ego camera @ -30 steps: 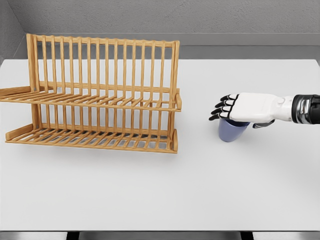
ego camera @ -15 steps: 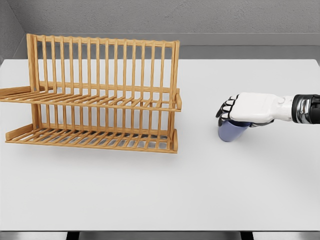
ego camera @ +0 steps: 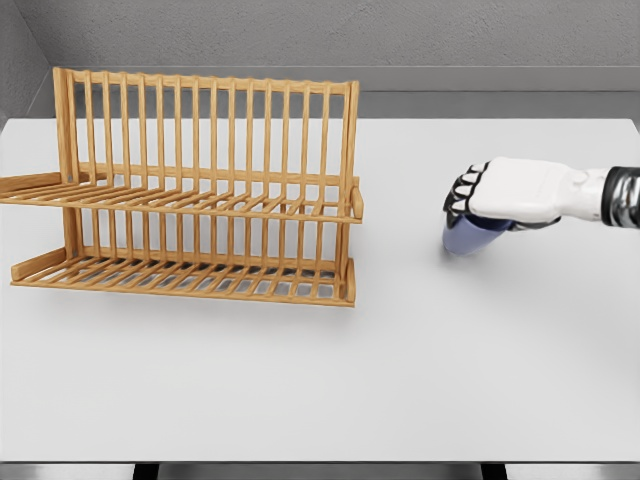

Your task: Right arm put cup on second shelf

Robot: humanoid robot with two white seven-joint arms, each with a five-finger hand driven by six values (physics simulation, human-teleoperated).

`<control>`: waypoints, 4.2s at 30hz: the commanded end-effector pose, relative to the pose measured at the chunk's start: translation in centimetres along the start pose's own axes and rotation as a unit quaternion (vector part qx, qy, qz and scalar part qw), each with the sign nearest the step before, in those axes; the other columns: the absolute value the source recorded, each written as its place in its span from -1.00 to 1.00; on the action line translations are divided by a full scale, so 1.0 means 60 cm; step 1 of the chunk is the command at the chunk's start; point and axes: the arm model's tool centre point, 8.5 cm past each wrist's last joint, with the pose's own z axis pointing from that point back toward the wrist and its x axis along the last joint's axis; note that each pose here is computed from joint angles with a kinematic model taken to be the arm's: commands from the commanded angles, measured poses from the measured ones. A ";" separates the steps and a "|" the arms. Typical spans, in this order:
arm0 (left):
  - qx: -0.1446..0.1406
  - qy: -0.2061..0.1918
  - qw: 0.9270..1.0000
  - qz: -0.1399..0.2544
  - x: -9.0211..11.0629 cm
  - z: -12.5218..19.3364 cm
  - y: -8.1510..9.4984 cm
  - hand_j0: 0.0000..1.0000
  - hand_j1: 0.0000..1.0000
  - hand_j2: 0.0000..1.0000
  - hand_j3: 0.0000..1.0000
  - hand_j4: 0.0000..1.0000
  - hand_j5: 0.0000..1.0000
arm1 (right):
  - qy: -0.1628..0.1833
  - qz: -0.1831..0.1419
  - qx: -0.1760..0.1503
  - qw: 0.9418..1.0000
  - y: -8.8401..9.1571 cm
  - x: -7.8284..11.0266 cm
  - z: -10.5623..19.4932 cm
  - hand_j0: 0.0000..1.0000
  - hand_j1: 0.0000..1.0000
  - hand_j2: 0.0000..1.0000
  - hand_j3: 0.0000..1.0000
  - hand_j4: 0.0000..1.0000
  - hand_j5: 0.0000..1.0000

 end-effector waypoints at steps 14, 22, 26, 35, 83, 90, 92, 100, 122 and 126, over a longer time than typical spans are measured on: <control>0.000 0.000 1.000 0.000 0.000 0.000 0.000 1.00 1.00 1.00 1.00 1.00 1.00 | 0.021 0.045 -0.048 0.998 -0.078 -0.010 0.033 0.23 0.23 0.23 0.23 0.23 0.23; 0.000 0.000 1.000 0.000 0.000 0.000 0.000 1.00 1.00 1.00 1.00 1.00 1.00 | 0.024 0.049 -0.055 0.997 -0.089 -0.013 0.038 0.23 0.23 0.23 0.23 0.23 0.23; 0.000 0.000 1.000 -0.001 0.000 0.000 0.000 1.00 1.00 1.00 1.00 1.00 1.00 | 0.030 0.058 -0.074 0.995 -0.109 -0.012 0.053 0.23 0.23 0.23 0.23 0.23 0.23; 0.000 0.000 1.000 0.000 0.000 0.000 0.000 1.00 1.00 1.00 1.00 1.00 1.00 | 0.010 0.057 -0.103 0.993 -0.133 0.002 0.052 0.24 0.24 0.24 0.24 0.24 0.24; 0.000 0.000 1.000 0.000 0.000 0.000 0.000 1.00 1.00 1.00 1.00 1.00 1.00 | -0.122 0.074 -0.159 0.977 -0.212 0.101 -0.089 0.30 0.30 0.30 0.30 0.30 0.30; 0.000 0.000 1.000 0.000 0.000 0.000 0.000 1.00 1.00 1.00 1.00 1.00 1.00 | -0.138 0.077 -0.158 0.975 -0.215 0.117 -0.107 0.31 0.31 0.31 0.31 0.31 0.31; 0.000 0.000 1.000 0.000 0.000 0.000 0.000 1.00 1.00 1.00 1.00 1.00 1.00 | -0.143 0.077 -0.159 0.974 -0.216 0.122 -0.112 0.31 0.31 0.31 0.31 0.31 0.31; 0.000 0.000 1.000 0.000 0.000 0.000 0.000 1.00 1.00 1.00 1.00 1.00 1.00 | -0.144 0.082 -0.162 0.973 -0.224 0.123 -0.113 0.39 0.39 0.39 0.39 0.39 0.39; 0.000 0.000 1.000 0.000 0.000 0.000 0.000 1.00 1.00 1.00 1.00 1.00 1.00 | -0.013 0.092 -0.260 0.961 -0.291 0.016 0.045 1.00 1.00 1.00 1.00 1.00 1.00; 0.000 0.000 1.000 0.000 0.000 0.000 0.000 1.00 1.00 1.00 1.00 1.00 1.00 | 0.087 -0.008 -0.276 0.957 -0.163 -0.049 0.128 1.00 1.00 1.00 1.00 1.00 1.00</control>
